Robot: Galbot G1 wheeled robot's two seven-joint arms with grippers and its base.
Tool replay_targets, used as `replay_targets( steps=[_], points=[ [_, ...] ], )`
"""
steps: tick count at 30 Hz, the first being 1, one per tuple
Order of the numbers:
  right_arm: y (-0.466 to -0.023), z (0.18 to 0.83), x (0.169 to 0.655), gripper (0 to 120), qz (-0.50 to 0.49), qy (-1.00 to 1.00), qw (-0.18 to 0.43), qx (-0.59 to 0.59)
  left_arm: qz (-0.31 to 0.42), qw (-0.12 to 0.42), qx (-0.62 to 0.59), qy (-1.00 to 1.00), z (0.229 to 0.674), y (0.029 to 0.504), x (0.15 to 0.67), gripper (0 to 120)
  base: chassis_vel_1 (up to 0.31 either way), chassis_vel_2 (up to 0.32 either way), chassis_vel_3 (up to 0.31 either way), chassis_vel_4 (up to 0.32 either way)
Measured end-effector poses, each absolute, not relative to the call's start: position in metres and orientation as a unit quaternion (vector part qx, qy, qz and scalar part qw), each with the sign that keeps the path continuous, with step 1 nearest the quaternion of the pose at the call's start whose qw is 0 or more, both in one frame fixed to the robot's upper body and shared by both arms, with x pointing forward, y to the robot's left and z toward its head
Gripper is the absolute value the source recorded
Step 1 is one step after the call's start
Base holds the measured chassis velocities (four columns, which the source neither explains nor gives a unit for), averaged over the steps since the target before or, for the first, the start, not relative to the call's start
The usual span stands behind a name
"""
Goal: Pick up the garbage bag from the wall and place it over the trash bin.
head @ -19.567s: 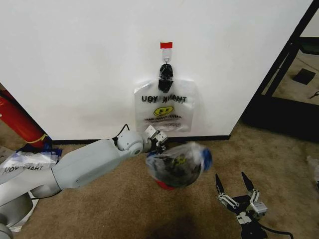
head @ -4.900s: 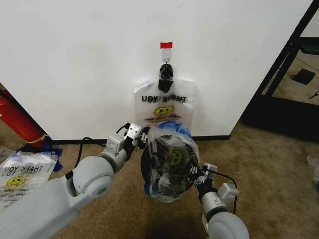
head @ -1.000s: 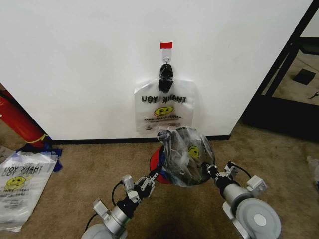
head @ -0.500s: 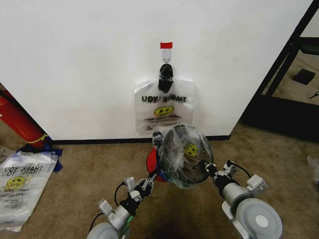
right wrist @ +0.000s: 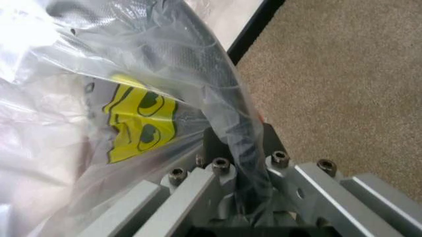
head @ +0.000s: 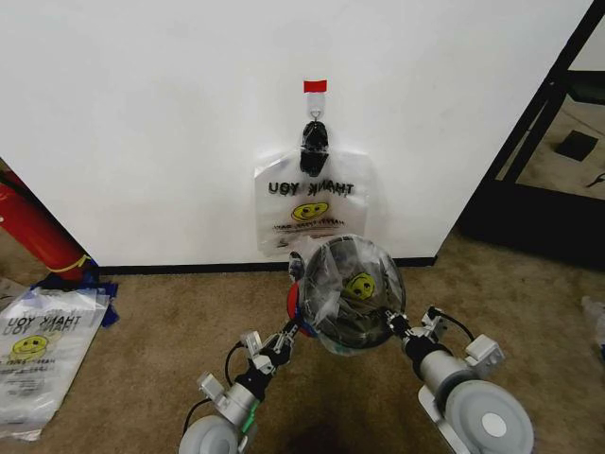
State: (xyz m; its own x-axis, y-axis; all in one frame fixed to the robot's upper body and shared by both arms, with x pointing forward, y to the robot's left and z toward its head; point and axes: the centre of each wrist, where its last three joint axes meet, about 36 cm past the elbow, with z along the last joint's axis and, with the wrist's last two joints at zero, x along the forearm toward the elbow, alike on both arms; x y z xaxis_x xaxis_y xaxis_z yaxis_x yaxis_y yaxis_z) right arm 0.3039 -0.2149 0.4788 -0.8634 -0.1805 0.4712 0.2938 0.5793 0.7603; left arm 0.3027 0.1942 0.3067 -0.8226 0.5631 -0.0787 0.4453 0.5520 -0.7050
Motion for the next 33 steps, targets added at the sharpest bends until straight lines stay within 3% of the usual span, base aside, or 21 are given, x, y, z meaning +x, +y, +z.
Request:
replay_targets(
  steps=[6, 19, 33],
  points=[
    [-0.212, 0.477, 0.306, 0, -0.454, -0.852, 0.256, -0.034, 0.357, 0.078, -0.284, -0.886, 0.31, 0.204, 0.3, 1, 0.0, 0.0, 0.0, 0.0],
    [-0.211, 0.469, 0.311, 0, -0.45, -0.856, 0.252, -0.039, 0.26, 0.068, -0.267, -0.925, 0.325, 0.262, 0.298, 49, 0.0, 0.0, 0.0, 0.0],
    [-0.209, 0.471, 0.309, 0, -0.452, -0.856, 0.249, -0.037, 0.273, 0.069, -0.282, -0.917, 0.319, 0.247, 0.288, 98, 0.0, 0.0, 0.0, 0.0]
  ],
)
